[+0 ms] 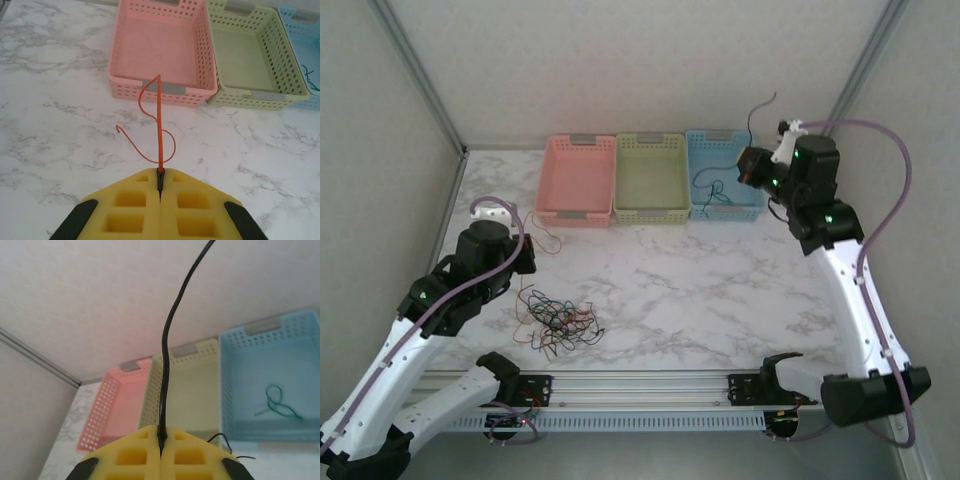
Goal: Untangle the cables
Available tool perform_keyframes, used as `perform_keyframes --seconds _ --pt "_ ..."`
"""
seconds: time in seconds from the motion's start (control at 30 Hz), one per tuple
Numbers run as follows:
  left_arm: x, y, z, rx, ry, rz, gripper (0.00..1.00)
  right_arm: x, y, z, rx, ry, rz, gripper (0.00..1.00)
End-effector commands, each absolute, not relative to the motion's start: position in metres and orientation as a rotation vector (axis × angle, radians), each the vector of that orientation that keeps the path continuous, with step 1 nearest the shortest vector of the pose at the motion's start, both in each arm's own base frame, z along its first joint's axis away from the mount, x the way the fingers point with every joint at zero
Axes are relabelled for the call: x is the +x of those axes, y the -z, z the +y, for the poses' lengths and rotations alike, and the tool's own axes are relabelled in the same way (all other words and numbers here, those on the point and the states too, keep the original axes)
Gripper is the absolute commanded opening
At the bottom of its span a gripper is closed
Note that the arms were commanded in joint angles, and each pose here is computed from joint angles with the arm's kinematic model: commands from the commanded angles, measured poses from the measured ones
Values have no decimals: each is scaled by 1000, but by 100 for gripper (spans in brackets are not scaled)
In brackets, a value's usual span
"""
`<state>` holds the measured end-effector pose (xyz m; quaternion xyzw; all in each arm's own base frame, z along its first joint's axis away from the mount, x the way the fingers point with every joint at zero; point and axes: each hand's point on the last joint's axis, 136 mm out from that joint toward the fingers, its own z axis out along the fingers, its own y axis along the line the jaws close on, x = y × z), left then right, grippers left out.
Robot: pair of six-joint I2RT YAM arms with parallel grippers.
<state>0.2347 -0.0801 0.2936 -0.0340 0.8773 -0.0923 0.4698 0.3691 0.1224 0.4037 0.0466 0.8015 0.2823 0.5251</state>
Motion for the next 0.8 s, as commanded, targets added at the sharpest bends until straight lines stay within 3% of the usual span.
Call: perform_keyframes --seconds 0.0,0.33,0.57,0.77 --pt "232 -288 -83 -67 248 2163 0 383 -455 141 45 -721 1804 0" --pt "227 -283 -82 -48 238 2180 0 449 -495 174 29 -724 1770 0" --pt "227 -282 -81 -46 232 2179 0 491 -458 211 -28 -675 1871 0" --pt "226 -284 -78 -51 225 2164 0 513 -391 241 -67 -638 2033 0"
